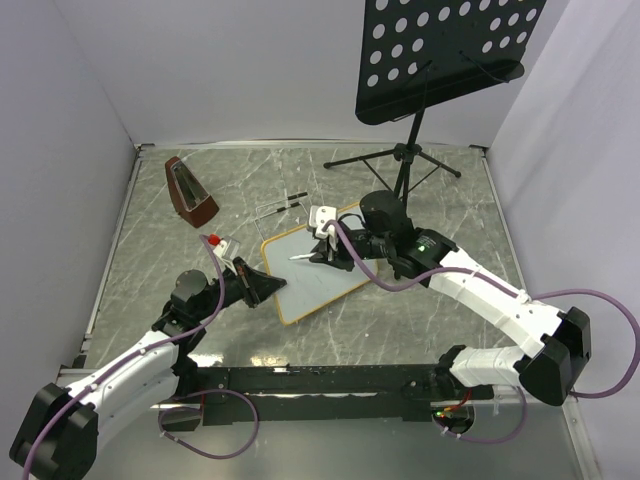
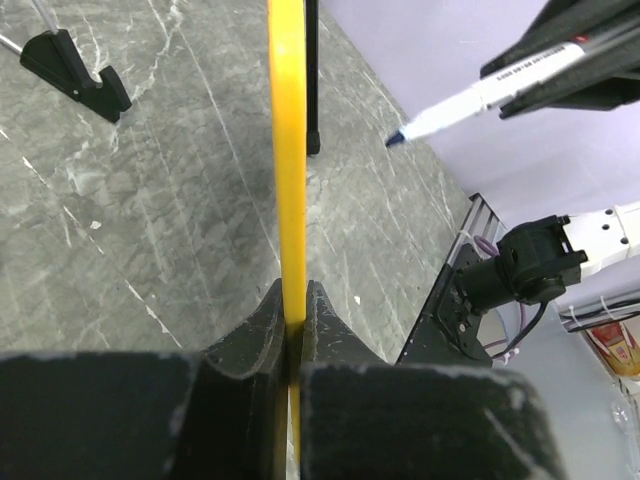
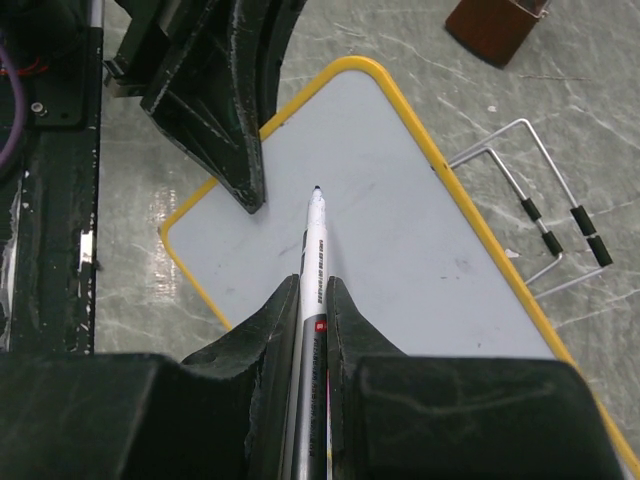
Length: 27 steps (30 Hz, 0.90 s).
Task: Write a sentence on the whiteboard
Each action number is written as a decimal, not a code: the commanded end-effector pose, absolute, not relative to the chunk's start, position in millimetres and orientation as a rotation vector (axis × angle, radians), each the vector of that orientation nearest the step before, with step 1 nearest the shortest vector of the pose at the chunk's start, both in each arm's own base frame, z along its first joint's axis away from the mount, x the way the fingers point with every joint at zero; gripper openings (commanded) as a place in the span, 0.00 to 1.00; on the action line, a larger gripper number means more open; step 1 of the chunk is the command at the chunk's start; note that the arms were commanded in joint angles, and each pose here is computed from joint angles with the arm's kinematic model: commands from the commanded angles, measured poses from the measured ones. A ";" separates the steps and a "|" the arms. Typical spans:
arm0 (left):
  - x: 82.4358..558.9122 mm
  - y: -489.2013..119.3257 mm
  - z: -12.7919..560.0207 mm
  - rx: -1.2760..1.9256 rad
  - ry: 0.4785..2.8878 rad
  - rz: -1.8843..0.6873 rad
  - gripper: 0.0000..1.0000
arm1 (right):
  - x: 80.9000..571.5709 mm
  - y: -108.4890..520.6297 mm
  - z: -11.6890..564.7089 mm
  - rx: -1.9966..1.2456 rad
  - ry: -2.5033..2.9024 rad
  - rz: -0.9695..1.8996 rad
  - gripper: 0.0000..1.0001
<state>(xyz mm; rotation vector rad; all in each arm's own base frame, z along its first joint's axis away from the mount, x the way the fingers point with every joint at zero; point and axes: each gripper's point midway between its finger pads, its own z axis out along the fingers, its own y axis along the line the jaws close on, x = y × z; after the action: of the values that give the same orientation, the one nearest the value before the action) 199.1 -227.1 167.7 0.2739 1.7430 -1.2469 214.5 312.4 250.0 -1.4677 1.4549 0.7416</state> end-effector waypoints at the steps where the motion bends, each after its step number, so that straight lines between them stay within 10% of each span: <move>1: 205.4 -228.6 217.5 0.307 1.555 -1.245 0.01 | 216.0 324.6 282.2 -1.426 1.372 0.746 0.00; 27: 206.7 -225.8 212.1 0.237 1.567 -1.267 0.01 | 214.1 319.3 275.1 -1.343 1.404 0.753 0.00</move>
<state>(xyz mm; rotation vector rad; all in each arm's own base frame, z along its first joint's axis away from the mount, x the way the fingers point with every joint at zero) 203.3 -223.7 163.9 0.2340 1.7610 -1.2212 213.7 317.5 253.4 -1.3985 1.4695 0.7595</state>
